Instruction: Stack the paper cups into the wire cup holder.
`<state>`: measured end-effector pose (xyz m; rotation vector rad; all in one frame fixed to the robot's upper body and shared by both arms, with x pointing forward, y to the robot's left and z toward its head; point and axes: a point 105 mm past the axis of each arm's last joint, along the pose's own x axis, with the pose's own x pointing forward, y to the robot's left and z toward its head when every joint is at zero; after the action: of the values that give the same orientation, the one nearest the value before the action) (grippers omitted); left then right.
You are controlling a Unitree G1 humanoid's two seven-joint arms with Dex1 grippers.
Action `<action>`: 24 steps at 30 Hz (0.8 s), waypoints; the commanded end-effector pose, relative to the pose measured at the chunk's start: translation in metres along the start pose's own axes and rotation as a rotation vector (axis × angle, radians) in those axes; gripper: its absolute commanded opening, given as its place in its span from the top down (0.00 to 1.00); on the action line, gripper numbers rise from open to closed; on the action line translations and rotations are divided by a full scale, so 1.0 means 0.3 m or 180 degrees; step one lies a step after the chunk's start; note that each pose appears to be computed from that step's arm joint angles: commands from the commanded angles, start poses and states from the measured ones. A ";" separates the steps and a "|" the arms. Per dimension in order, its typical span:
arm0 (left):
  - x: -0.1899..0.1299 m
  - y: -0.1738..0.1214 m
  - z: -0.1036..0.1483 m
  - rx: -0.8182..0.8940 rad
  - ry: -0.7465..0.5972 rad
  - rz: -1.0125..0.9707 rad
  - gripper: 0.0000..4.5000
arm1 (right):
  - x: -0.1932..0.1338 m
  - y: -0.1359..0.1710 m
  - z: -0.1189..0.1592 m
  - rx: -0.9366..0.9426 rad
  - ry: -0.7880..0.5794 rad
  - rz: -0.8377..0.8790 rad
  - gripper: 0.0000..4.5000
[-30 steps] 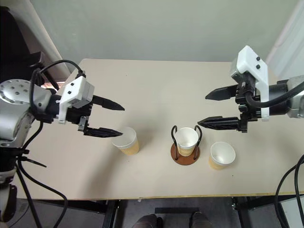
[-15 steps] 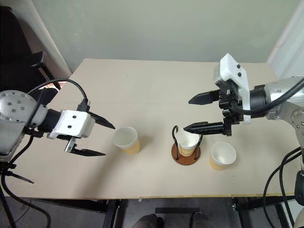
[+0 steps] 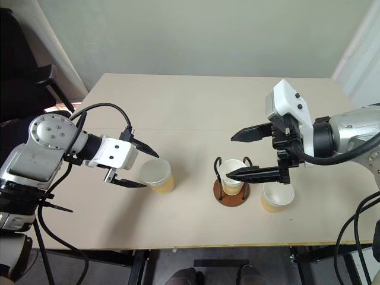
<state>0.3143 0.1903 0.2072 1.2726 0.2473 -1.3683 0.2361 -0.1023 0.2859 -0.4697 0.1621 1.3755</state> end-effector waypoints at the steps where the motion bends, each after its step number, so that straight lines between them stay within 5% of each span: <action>1: -0.011 0.007 0.017 0.0149 0.0004 -0.0041 0.00 | -0.022 0.003 0.031 -0.0137 -0.0066 -0.0127 0.03; 10: 0.037 -0.050 0.027 0.0311 -0.0022 -0.0351 0.04 | -0.027 0.000 0.031 -0.0111 -0.0074 -0.0175 0.02; 12: 0.051 -0.063 0.026 0.0357 -0.0013 -0.0382 0.13 | -0.027 -0.001 0.032 -0.0111 -0.0081 -0.0176 0.02; 22: 0.109 -0.055 0.014 0.0592 0.0047 -0.0193 0.94 | -0.030 -0.006 0.030 -0.0089 -0.0071 -0.0185 0.02; 24: 0.110 -0.046 0.025 0.0565 -0.0005 -0.0157 0.99 | -0.033 -0.010 0.024 -0.0078 -0.0053 -0.0208 0.02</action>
<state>0.3072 0.1719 0.1689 1.4096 0.1954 -1.4816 0.2380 -0.1053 0.2861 -0.4539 0.1674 1.3410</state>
